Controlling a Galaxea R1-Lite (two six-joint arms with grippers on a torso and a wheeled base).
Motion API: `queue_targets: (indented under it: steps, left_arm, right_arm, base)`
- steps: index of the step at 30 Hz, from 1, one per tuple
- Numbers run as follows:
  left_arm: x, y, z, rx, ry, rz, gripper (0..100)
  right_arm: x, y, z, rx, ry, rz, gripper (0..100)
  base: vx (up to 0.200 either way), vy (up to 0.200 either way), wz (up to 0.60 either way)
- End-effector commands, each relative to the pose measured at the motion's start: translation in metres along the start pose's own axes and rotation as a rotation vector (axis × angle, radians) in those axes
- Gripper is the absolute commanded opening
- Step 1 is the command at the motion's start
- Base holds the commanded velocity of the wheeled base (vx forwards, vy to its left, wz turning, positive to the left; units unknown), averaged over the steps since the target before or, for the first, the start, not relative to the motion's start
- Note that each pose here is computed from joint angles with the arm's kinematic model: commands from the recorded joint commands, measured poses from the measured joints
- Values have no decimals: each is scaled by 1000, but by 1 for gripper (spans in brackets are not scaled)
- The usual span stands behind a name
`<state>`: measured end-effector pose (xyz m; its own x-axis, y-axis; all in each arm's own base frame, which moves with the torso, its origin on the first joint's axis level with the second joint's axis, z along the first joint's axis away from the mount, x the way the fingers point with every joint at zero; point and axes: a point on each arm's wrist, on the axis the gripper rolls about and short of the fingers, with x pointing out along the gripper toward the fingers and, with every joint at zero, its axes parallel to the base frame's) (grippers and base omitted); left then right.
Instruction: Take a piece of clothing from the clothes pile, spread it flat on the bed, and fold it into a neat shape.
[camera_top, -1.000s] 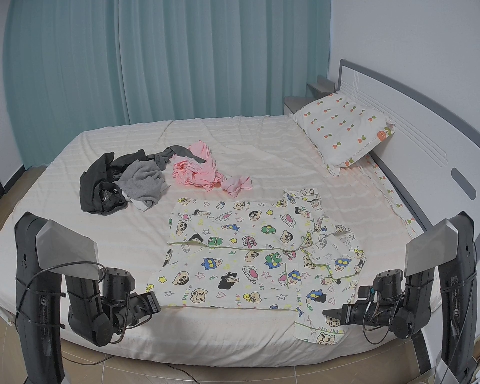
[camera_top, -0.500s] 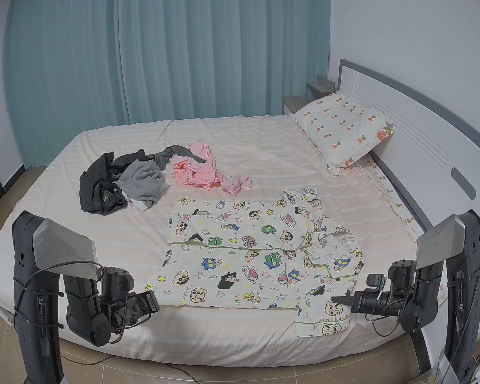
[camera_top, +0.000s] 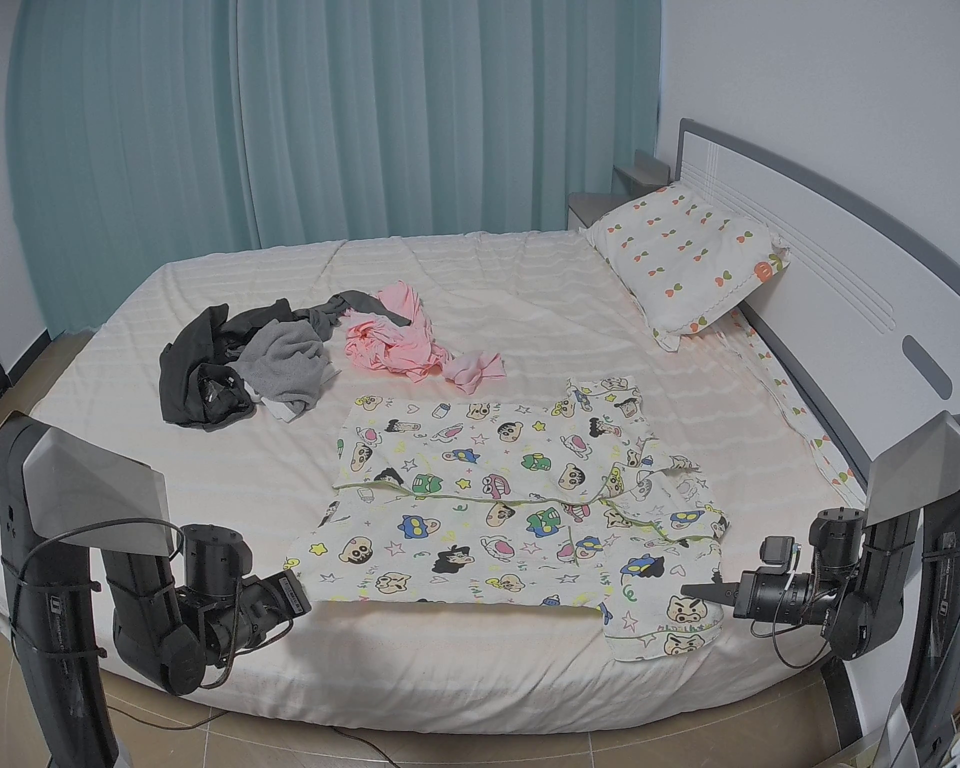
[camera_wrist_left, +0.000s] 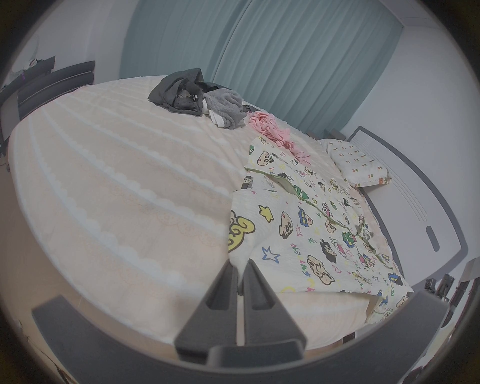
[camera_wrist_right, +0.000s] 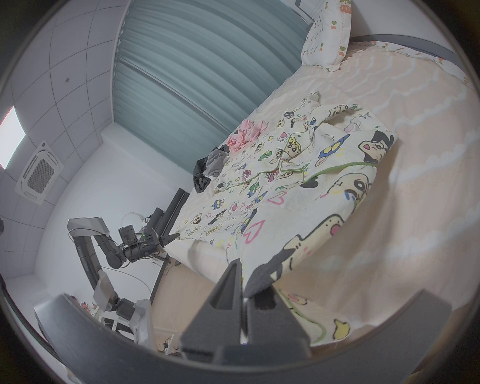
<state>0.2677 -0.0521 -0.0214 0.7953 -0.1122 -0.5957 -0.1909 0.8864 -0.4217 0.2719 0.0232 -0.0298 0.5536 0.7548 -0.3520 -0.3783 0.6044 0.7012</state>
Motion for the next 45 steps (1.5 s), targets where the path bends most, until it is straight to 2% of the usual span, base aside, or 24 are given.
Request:
queue_targets:
  steps: [1,11,20,30,34,35,39,43,45]
  left_arm:
    - [-10,-2,3,0,-11,-8,0]
    - [-26,4,-4,2,-4,-4,0]
    - [-48,14,-19,2,42,18,0]
    - [-45,15,-27,14,72,22,0]
    - [-40,16,-32,18,79,26,0]
    - [-40,16,-32,18,79,26,0]
    - [-39,15,-31,18,71,23,0]
    - [-38,14,-28,15,59,17,0]
    - [-39,14,-28,15,56,15,0]
  right_arm:
    - [-8,10,2,-17,-7,19,0]
    - [-22,17,-11,-28,29,15,0]
    - [-37,18,-28,-41,69,-18,0]
    - [-26,6,-32,-30,90,-27,0]
    - [-24,-1,-40,7,115,-49,0]
    - [-24,-4,-42,20,122,-57,100]
    - [-20,-10,-48,20,133,-117,100]
    - [-7,-15,-51,-61,147,-161,100]
    - [-3,-16,-52,-73,151,-174,100]
  base:
    - [0,0,0]
    - [0,0,0]
    - [0,0,0]
    - [0,0,0]
    - [0,0,0]
    - [0,0,0]
    - [0,0,0]
    - [0,0,0]
    - [0,0,0]
